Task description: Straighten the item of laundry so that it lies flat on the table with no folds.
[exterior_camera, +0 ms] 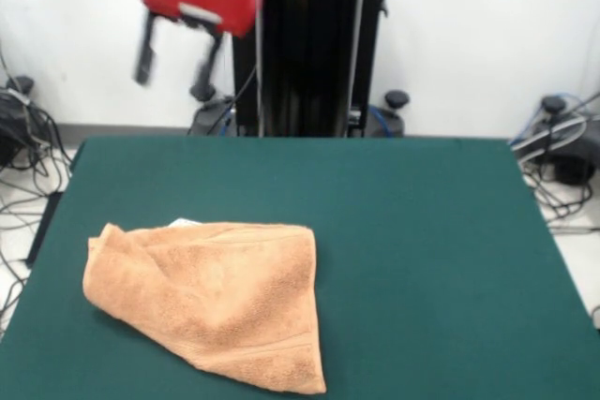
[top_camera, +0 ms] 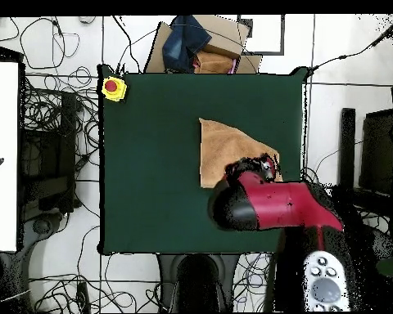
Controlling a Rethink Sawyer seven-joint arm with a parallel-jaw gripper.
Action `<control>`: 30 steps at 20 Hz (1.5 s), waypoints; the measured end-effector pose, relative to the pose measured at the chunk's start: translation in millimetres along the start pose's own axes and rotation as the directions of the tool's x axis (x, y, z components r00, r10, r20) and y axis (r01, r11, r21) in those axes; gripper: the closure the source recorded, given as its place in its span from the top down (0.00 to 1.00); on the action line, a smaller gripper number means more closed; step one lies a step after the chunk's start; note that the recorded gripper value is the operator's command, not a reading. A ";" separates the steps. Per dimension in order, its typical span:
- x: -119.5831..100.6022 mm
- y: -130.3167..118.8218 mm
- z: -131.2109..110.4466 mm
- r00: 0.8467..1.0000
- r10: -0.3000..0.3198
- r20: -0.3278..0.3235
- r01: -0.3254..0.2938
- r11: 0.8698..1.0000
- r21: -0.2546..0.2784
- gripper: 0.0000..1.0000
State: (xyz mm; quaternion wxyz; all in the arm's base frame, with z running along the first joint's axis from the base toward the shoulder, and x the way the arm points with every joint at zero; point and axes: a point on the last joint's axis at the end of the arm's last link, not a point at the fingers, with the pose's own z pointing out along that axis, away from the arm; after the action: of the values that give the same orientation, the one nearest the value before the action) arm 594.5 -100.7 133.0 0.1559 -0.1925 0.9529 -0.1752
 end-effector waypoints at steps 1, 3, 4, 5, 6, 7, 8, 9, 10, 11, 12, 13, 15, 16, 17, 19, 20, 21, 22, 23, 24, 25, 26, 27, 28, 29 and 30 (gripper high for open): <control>-3.8 4.1 1.8 1.000 -0.010 0.015 0.010 1.000 0.000 1.00; -26.7 30.8 13.0 0.993 -0.061 0.097 0.062 0.998 -0.007 1.00; -32.3 37.8 15.7 0.991 -0.072 0.116 0.073 0.997 -0.009 1.00; -44.1 53.8 21.7 0.983 -0.094 0.156 0.097 0.995 -0.015 1.00; -53.1 68.2 27.4 0.976 -0.111 0.186 0.117 0.993 -0.021 1.00; -58.0 77.5 31.2 0.972 -0.121 0.202 0.129 0.991 -0.026 1.00; -60.4 82.4 33.5 0.970 -0.125 0.208 0.134 0.991 -0.029 1.00; -62.2 86.9 35.7 0.968 -0.130 0.213 0.139 0.990 -0.031 1.00; -64.1 94.6 40.3 0.967 -0.135 0.216 0.146 0.989 -0.037 1.00; -64.5 99.8 45.1 0.967 -0.137 0.214 0.149 0.988 -0.041 1.00; -63.2 104.0 51.2 0.969 -0.138 0.205 0.150 0.988 -0.044 1.00; -61.8 106.3 55.8 0.970 -0.138 0.198 0.150 0.988 -0.046 1.00; -58.6 109.0 66.0 0.973 -0.136 0.184 0.147 0.988 -0.048 1.00; -57.1 109.7 71.3 0.975 -0.134 0.178 0.145 0.988 -0.048 1.00; -55.6 110.3 76.6 0.976 -0.132 0.173 0.142 0.989 -0.049 1.00; -53.9 111.5 85.1 0.977 -0.128 0.168 0.138 0.989 -0.050 1.00; -52.6 112.1 90.2 0.978 -0.126 0.165 0.136 0.989 -0.050 1.00; -50.6 112.3 95.2 0.979 -0.127 0.159 0.136 0.990 -0.047 1.00; -48.8 112.6 98.9 0.980 -0.132 0.151 0.140 0.989 -0.042 1.00; -46.9 114.2 103.3 0.980 -0.141 0.140 0.147 0.989 -0.033 1.00; -45.1 115.7 107.8 0.980 -0.150 0.128 0.154 0.988 -0.024 1.00; -44.6 117.5 109.8 0.980 -0.155 0.122 0.159 0.987 -0.019 1.00; -44.1 120.6 112.3 0.980 -0.162 0.113 0.165 0.986 -0.011 1.00; -45.7 131.3 117.3 0.980 -0.175 0.092 0.175 0.985 0.008 1.00; -46.7 135.3 118.5 0.981 -0.177 0.085 0.176 0.984 0.014 1.00; -48.2 139.6 119.6 0.981 -0.178 0.080 0.177 0.984 0.021 1.00; -50.1 145.6 121.1 0.981 -0.179 0.072 0.178 0.984 0.030 1.00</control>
State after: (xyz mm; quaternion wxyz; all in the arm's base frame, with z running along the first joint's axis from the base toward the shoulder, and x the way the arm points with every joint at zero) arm 637.2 13.1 -20.6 0.1770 -0.2817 0.9232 -0.1924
